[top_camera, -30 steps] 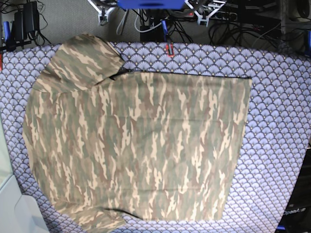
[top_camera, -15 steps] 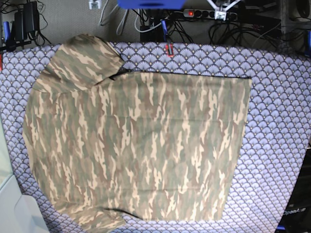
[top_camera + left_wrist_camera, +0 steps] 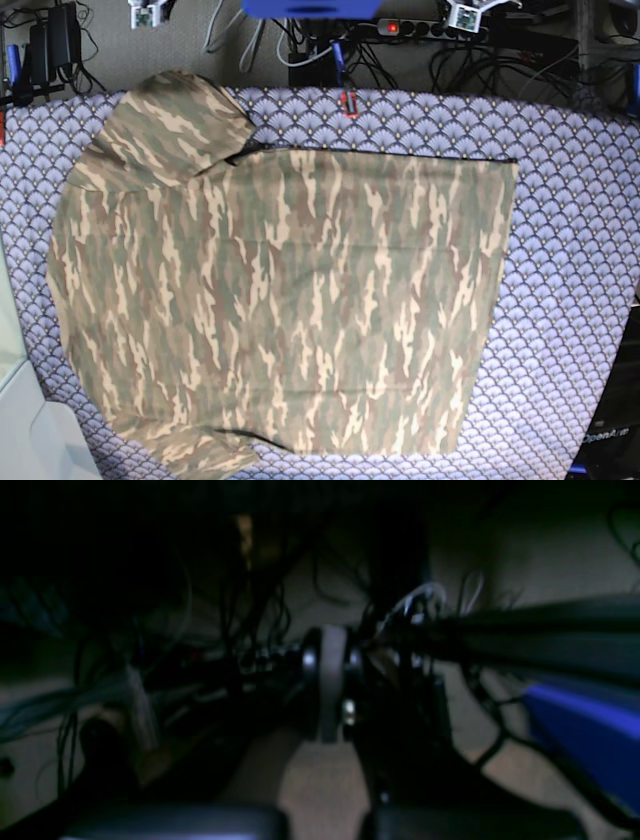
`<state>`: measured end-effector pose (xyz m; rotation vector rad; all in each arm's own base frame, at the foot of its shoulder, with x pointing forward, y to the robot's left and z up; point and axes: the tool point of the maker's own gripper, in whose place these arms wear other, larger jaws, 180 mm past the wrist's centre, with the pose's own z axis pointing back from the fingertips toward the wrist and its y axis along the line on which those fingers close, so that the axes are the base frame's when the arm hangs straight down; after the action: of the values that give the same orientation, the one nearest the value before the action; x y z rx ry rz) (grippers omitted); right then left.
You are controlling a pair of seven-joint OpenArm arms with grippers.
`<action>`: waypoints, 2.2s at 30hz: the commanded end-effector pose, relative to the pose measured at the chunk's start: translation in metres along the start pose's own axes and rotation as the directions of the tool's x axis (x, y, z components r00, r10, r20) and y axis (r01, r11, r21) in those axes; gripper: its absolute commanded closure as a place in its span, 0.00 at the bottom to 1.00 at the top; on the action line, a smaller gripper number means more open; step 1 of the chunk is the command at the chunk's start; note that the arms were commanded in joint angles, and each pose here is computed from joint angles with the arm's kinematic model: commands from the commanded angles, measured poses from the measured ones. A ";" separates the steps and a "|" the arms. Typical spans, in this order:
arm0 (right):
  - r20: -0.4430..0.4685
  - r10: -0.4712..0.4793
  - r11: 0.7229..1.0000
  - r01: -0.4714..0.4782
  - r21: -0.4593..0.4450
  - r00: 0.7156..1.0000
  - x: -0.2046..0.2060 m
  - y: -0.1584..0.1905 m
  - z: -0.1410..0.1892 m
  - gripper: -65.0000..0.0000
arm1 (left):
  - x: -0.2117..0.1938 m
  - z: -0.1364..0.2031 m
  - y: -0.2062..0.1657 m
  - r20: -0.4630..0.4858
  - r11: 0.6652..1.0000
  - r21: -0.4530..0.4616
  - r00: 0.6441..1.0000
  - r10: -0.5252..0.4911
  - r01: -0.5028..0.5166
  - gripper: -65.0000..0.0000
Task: Fold the T-shirt properly
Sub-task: 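Move both grippers down to the shirt's shoulder corners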
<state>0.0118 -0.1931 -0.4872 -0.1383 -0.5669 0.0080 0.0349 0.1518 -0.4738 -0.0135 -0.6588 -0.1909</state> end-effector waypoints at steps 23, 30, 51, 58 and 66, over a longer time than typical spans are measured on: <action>0.106 -0.096 0.988 0.082 0.129 0.990 0.150 -0.104 0.038 0.71 | 0.107 0.064 0.049 0.219 0.989 0.144 0.975 -0.048 0.017 0.66; 0.003 -0.055 0.996 0.055 0.069 0.998 0.165 -0.130 0.028 0.67 | 0.116 0.061 0.052 0.245 0.988 0.155 0.968 -0.051 0.012 0.64; -0.099 -0.035 0.961 0.060 0.268 0.994 0.168 -0.073 -0.019 0.55 | 0.137 0.047 0.123 0.232 0.932 0.143 0.927 0.295 -0.332 0.64; -0.119 -0.063 0.949 0.096 0.301 0.991 0.168 -0.065 -0.032 0.55 | 0.143 0.044 0.125 0.234 0.932 0.143 0.926 0.296 -0.334 0.64; -0.189 -0.105 0.934 0.162 0.319 0.976 0.146 -0.063 -0.043 0.56 | 0.143 0.044 0.126 0.234 0.932 0.146 0.927 0.293 -0.332 0.64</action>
<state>0.1709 -0.2509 -0.4294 0.2525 -0.4717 -0.0571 0.1379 0.2525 -0.3547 0.0317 -0.8403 0.1961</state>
